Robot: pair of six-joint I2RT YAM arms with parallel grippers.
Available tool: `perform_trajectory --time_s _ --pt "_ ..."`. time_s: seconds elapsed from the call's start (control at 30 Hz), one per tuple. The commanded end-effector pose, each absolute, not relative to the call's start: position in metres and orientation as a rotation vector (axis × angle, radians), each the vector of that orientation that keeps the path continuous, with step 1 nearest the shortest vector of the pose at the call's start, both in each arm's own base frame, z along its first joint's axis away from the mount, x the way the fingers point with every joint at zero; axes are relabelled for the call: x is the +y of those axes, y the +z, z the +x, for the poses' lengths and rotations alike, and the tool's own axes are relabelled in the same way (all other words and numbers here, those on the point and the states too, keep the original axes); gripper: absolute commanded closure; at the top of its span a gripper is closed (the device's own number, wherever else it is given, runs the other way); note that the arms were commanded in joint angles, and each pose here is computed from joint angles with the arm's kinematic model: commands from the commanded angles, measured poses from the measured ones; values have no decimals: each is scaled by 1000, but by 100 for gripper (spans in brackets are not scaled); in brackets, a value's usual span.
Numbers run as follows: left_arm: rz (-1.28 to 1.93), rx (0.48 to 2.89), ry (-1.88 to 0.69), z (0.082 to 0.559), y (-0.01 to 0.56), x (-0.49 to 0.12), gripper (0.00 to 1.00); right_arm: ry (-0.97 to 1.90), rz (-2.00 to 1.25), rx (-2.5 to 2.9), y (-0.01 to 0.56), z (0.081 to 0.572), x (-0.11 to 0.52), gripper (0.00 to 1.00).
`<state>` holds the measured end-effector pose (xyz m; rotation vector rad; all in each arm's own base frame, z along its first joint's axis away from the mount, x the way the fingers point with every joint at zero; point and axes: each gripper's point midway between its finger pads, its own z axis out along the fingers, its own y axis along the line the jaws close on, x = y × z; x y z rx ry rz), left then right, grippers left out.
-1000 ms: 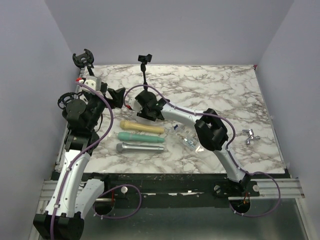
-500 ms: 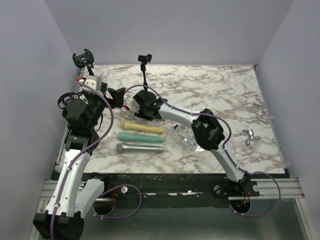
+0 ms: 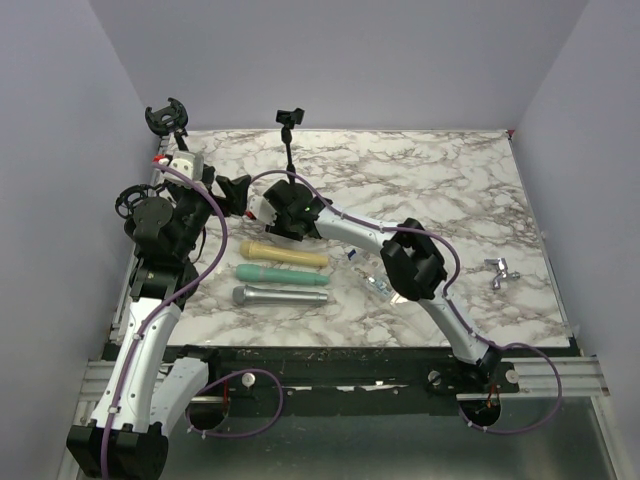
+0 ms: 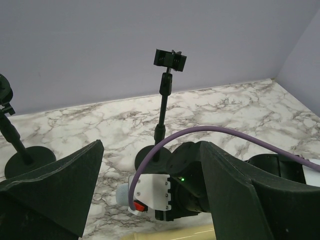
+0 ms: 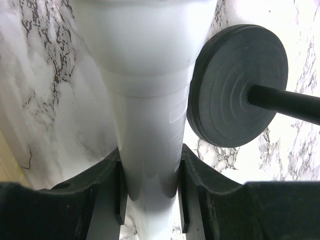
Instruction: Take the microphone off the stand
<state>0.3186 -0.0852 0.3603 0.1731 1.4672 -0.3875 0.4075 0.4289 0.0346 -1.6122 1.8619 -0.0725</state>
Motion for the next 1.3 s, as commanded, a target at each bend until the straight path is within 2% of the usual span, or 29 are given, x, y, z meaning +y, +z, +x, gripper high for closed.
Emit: perform_trajectory --time_s 0.0,1.27 --pt "166 1453 -381 319 363 -83 19 -31 -1690 1920 -5 384 424 77" --pt "163 1468 -391 322 359 -83 19 38 -1771 1918 -22 362 424 46"
